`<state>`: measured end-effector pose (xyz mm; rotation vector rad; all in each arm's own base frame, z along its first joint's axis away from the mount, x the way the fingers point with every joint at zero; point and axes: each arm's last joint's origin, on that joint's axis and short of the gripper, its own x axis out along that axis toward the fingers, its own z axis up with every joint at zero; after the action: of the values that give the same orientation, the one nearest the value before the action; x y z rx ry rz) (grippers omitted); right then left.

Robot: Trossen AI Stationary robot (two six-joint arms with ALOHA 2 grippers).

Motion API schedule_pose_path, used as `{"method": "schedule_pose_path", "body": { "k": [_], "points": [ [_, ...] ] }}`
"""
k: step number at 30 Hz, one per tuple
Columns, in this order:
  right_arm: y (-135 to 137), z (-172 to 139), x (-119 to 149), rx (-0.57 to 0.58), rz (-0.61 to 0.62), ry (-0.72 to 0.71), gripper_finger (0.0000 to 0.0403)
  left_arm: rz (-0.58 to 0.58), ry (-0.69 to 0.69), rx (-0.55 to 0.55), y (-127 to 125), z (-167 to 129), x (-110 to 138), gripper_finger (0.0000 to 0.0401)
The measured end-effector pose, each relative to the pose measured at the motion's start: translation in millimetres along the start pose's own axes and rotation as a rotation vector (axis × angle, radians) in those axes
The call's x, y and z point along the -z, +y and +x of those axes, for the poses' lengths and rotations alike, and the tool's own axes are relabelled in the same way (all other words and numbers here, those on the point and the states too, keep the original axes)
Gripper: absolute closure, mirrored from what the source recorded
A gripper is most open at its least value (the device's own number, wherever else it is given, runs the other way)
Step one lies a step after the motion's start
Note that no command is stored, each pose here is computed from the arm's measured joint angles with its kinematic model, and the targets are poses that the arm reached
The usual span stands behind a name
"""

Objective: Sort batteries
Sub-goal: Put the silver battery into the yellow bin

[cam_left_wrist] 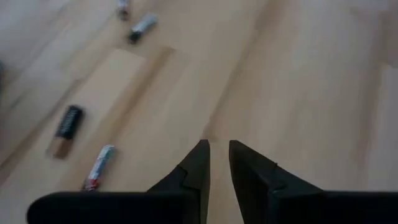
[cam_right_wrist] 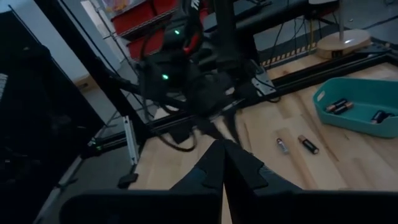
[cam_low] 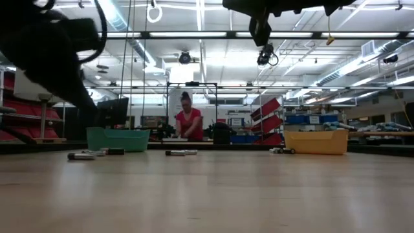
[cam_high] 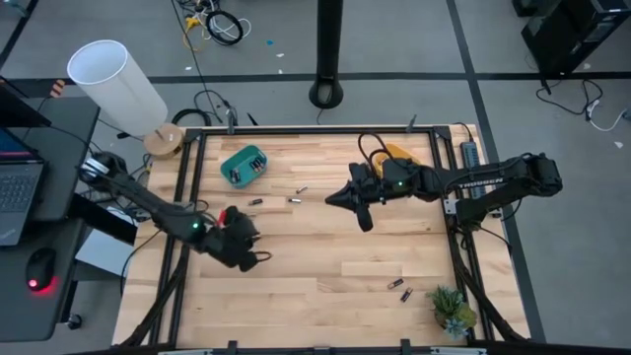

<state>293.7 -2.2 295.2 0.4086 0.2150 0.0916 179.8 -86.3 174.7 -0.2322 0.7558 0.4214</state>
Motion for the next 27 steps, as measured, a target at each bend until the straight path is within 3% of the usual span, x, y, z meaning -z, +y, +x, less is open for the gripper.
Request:
{"method": "schedule_pose_path", "body": {
  "k": [6, 12, 20, 27],
  "points": [
    [6.5, 1.0, 2.5, 0.0, 0.003, -0.002, 0.0393, -0.027, -0.106, -0.086, 9.2, 6.1, 15.0, 0.0323],
    [9.3, 1.4, 4.2, 0.015, 0.017, -0.003, 0.039, 0.007, -0.146, -0.096, 17.1, 15.3, 29.0, 0.029],
    [15.1, 2.1, 5.8, 0.038, 0.104, -0.023, 0.0393, 0.003, -0.18, -0.036, 27.7, 26.2, 48.7, 0.0235],
    [23.7, 2.8, 9.6, 0.075, 0.117, -0.042, 0.039, 0.095, -0.192, 0.043, 30.6, 30.1, 55.6, 0.0227]
  ]
}}
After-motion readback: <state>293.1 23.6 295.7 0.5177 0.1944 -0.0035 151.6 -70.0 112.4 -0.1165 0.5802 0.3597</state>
